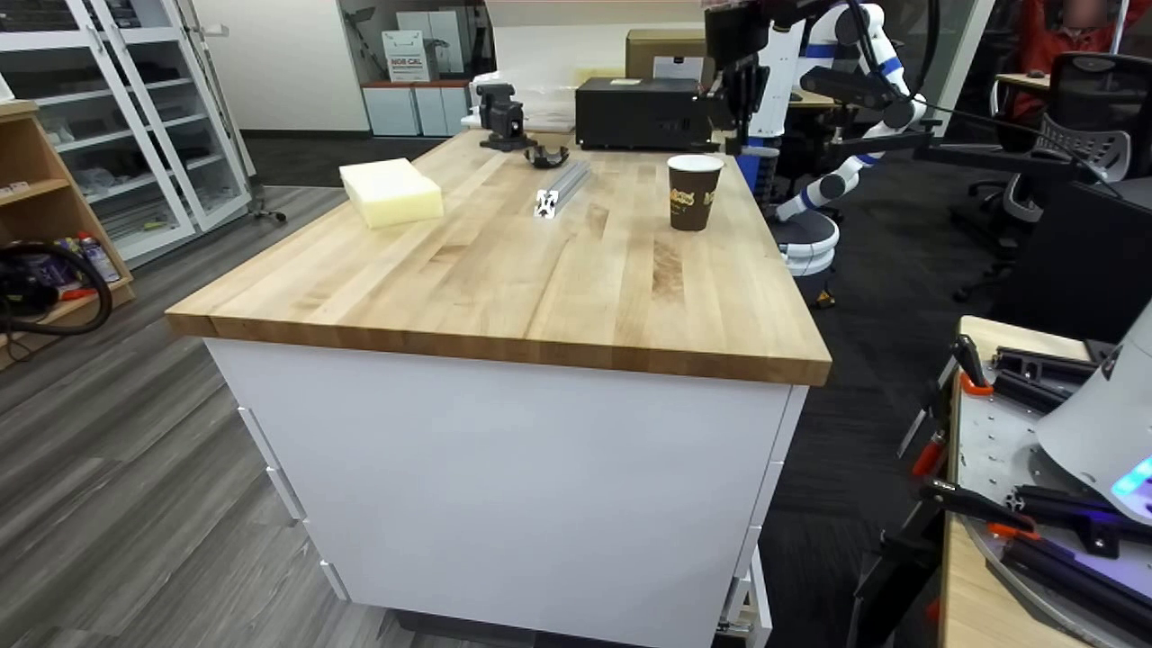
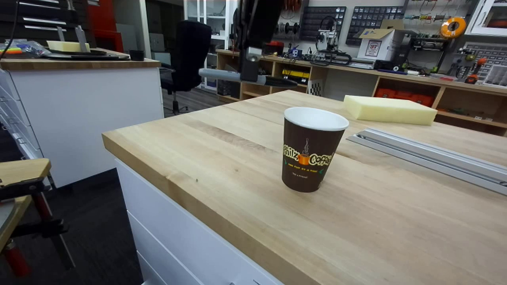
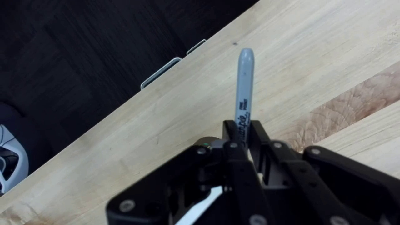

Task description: Move the cup to the right side of the marker then put the marker in the cup then remove the marker out of the cup

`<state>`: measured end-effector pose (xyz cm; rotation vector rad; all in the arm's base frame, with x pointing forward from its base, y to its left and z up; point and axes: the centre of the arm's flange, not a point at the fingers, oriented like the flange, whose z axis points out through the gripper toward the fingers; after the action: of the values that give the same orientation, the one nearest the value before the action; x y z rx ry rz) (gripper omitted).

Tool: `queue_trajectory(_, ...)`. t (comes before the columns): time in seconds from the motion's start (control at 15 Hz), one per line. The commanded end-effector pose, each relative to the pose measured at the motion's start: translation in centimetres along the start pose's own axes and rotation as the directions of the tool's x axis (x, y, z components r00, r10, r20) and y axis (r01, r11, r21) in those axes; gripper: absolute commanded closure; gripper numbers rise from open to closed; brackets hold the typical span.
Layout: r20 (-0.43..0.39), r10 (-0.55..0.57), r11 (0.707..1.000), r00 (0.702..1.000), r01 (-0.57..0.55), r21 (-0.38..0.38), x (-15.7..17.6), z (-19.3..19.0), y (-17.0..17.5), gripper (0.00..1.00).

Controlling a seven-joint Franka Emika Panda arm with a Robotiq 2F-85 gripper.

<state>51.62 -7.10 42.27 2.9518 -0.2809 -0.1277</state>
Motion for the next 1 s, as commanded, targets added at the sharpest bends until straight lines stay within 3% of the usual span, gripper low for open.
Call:
queue_trajectory(0.0,0.046,0.024,1.000,0.999,-0.024,-0.020,0.2,-1.0,0.5,0.97)
queue_trajectory(0.93,0.154,0.035,0.999,0.987,-0.036,0.000,4.9,0.9,3.6,0.97)
